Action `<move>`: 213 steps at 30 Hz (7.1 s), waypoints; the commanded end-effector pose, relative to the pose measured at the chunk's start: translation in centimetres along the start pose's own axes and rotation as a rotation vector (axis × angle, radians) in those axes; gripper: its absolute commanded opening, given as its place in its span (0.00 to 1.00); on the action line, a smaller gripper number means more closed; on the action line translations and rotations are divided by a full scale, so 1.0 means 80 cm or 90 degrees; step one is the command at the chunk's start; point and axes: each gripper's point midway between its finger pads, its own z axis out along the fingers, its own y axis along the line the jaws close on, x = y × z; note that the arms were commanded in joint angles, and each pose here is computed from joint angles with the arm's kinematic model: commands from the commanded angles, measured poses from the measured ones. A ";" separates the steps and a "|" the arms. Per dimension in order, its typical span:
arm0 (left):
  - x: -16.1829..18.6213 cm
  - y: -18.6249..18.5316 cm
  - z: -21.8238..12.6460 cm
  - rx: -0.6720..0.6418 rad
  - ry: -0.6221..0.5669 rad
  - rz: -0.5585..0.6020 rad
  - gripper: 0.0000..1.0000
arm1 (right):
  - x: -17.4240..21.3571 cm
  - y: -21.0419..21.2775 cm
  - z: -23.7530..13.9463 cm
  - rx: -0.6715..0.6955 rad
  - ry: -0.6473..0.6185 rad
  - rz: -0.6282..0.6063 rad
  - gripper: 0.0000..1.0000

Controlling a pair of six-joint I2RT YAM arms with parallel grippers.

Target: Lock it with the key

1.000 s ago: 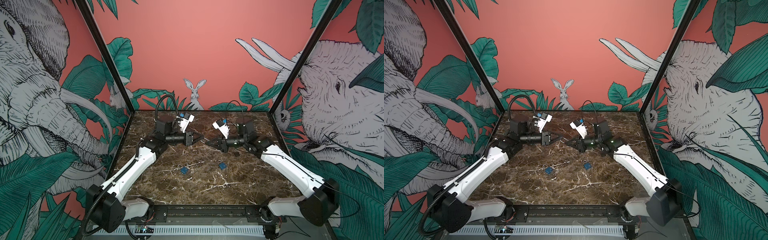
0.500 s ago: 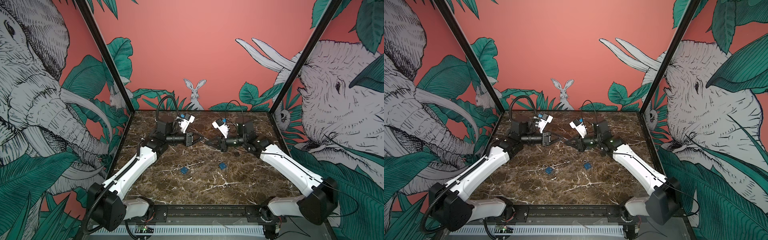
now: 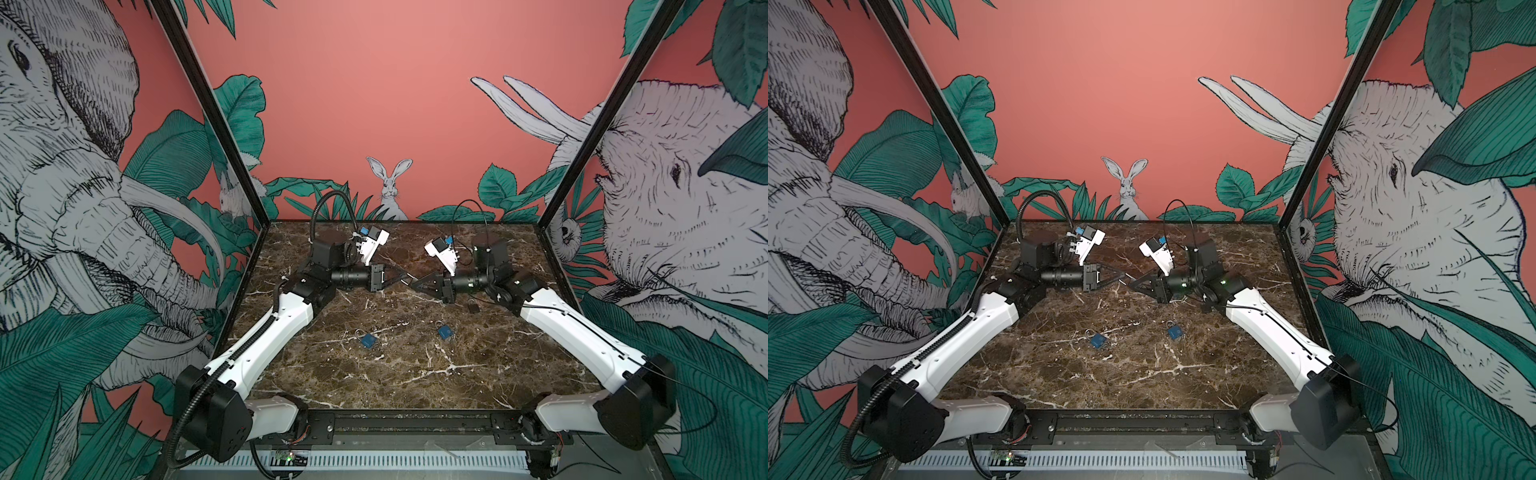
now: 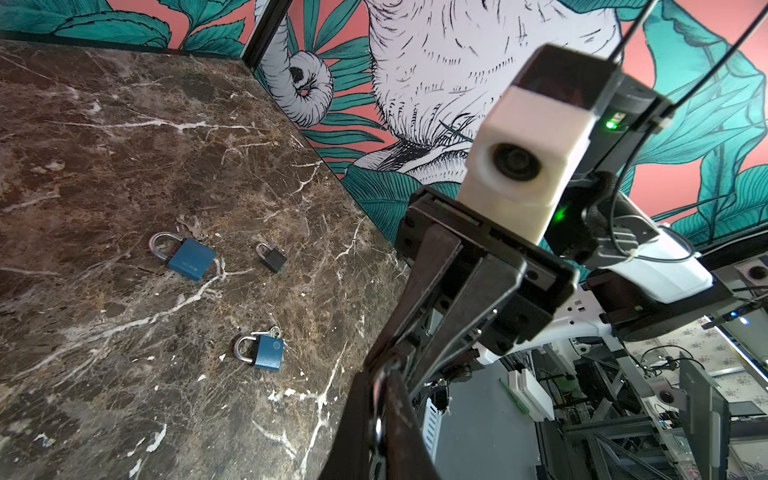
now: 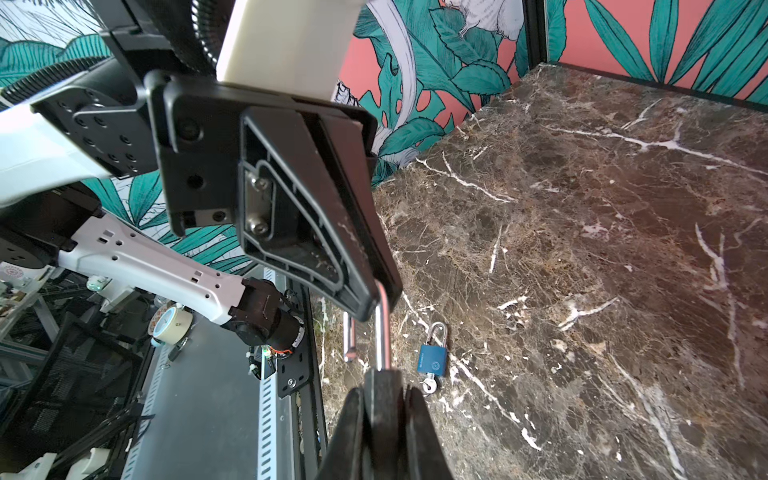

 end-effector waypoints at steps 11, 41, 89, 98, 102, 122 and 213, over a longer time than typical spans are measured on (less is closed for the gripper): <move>0.021 0.028 0.007 -0.036 0.019 0.004 0.00 | -0.059 0.081 -0.035 -0.194 -0.112 -0.024 0.00; 0.076 0.037 0.034 -0.006 0.079 -0.060 0.00 | -0.082 0.079 -0.036 -0.215 -0.160 -0.007 0.00; 0.016 -0.001 0.016 0.047 -0.028 -0.052 0.02 | -0.020 0.013 -0.003 -0.110 -0.089 0.053 0.00; 0.014 -0.004 0.015 0.050 -0.028 -0.052 0.09 | -0.022 0.012 -0.003 -0.104 -0.088 0.048 0.00; 0.015 -0.003 0.014 0.047 -0.029 -0.053 0.14 | -0.023 0.014 -0.004 -0.109 -0.089 0.050 0.00; 0.014 -0.004 0.017 0.060 -0.025 -0.057 0.14 | -0.026 0.017 -0.002 -0.121 -0.090 0.051 0.00; -0.021 0.052 -0.068 -0.104 -0.129 -0.069 0.00 | 0.012 -0.100 -0.034 0.046 -0.168 0.195 0.00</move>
